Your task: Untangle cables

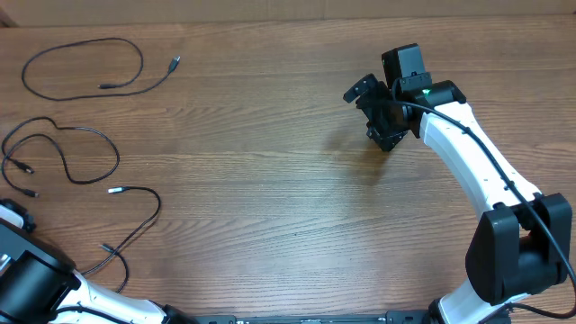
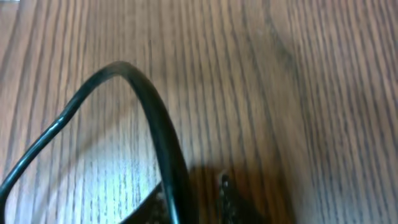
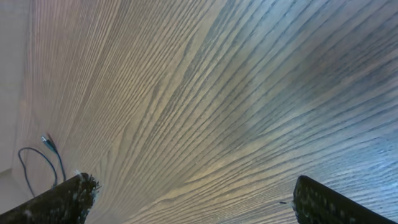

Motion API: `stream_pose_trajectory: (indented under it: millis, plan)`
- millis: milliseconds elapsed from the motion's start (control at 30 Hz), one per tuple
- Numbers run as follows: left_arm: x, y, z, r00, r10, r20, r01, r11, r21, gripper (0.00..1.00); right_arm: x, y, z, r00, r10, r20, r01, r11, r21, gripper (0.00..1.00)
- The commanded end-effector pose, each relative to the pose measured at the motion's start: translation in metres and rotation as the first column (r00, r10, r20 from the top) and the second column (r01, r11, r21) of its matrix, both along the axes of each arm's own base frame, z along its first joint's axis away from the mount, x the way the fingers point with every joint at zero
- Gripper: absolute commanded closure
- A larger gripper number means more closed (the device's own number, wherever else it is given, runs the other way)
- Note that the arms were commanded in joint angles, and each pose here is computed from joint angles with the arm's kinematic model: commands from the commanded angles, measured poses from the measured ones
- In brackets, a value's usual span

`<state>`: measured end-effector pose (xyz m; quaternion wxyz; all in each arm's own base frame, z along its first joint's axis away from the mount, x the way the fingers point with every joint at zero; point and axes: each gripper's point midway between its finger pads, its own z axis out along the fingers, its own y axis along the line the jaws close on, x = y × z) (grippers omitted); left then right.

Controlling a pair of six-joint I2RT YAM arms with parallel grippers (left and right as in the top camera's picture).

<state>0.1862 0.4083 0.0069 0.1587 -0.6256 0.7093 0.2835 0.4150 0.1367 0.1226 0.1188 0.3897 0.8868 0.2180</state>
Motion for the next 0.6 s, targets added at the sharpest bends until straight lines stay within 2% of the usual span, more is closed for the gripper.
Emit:
stream_pose_trajectory:
  millis: [0,100,133,167,233,567]
  plan:
    - [-0.002,0.010,0.010,0.999,-0.030,-0.039,0.031,0.999,0.021,0.64,0.006,-0.004,0.010,0.999,-0.006,0.035,0.006,1.000,-0.005,0.00]
    - [0.003,0.016,0.026,0.998,-0.049,-0.038,0.050,0.998,0.043,0.57,0.006,-0.004,0.010,0.999,-0.006,0.034,0.006,1.000,-0.005,0.00]
    - [0.007,0.020,0.038,0.998,-0.052,-0.029,0.054,0.997,0.057,0.36,0.006,-0.004,0.010,0.999,-0.006,0.034,0.006,1.000,-0.005,0.00]
    - [0.009,0.021,0.044,0.998,-0.053,-0.025,0.055,0.997,0.061,0.20,0.005,-0.003,0.010,0.999,-0.005,0.034,0.005,1.000,-0.005,0.00]
    - [0.012,0.022,0.055,0.998,-0.059,-0.016,0.059,0.996,0.064,0.02,0.005,-0.003,0.010,0.999,-0.005,0.034,0.005,1.000,-0.005,0.00]
    - [0.054,-0.012,0.048,0.953,-0.212,0.218,0.239,0.965,-0.107,0.00,0.004,-0.004,0.009,1.000,-0.004,0.026,0.004,1.000,-0.006,0.00]
